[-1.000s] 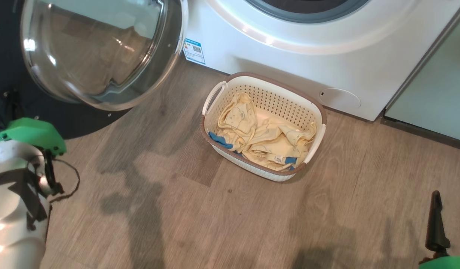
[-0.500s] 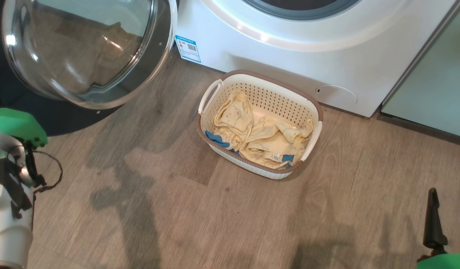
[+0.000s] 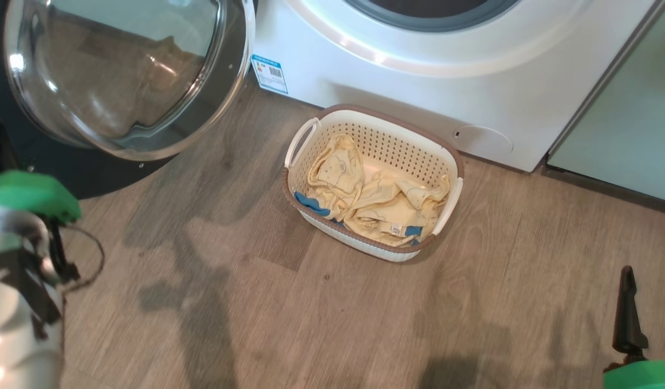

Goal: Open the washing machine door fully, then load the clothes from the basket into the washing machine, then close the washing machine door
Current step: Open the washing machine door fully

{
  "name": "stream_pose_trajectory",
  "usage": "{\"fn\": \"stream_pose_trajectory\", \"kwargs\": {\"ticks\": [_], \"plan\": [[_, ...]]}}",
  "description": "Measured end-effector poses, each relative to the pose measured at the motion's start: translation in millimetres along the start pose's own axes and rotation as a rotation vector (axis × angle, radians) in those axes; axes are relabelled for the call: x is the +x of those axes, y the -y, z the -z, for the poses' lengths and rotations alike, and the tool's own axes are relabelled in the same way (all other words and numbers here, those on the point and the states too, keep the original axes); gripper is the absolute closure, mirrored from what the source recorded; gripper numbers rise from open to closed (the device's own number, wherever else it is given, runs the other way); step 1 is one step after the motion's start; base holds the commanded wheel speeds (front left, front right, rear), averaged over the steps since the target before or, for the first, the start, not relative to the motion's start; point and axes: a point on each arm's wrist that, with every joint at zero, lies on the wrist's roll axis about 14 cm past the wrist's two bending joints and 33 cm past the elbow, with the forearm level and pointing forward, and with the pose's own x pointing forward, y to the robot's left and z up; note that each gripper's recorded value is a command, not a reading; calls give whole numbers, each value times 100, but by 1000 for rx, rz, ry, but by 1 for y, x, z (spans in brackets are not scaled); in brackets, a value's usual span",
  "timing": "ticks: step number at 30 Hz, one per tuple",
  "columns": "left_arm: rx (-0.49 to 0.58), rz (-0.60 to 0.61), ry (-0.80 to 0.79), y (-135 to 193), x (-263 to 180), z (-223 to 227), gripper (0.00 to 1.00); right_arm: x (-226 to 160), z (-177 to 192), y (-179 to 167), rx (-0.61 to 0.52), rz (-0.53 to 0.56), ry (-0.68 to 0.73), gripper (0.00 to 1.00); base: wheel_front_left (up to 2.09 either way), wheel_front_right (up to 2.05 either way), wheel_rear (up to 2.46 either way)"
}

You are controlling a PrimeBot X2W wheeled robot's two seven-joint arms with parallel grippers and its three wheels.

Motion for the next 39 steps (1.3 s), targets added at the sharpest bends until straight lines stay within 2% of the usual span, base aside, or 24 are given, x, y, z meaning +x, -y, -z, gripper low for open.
{"fn": "stream_pose_trajectory", "kwargs": {"ticks": [8,15,29,30,31,32,34,35,36,38,39], "plan": [[-25,33,49,11,-34,-5,100,-4,-7,2,-2,9,19,0,0,0,0],[-14,126,53,33,-72,0,100,-11,-13,3,7,19,36,0,0,0,0],[-77,465,81,130,-130,-11,100,-27,-30,4,25,35,90,0,0,0,0],[-80,488,85,136,-132,-13,93,-28,-32,5,24,39,95,0,0,0,0],[-83,507,88,142,-135,-14,93,-30,-33,6,22,45,99,0,0,0,0],[-90,533,92,149,-138,-16,71,-33,-35,8,21,50,104,0,0,0,0],[-97,572,94,159,-142,-17,56,-36,-38,11,19,61,114,0,0,0,0],[-99,587,94,164,-144,-17,38,-38,-39,13,19,66,119,0,0,0,0],[-100,605,92,169,-147,-17,15,-41,-41,14,18,73,123,0,0,0,0],[-98,634,92,179,-151,-17,0,-45,-43,18,13,87,132,0,0,0,0],[-99,646,88,183,-152,-16,0,-48,-45,20,9,94,136,0,0,0,0]]}}
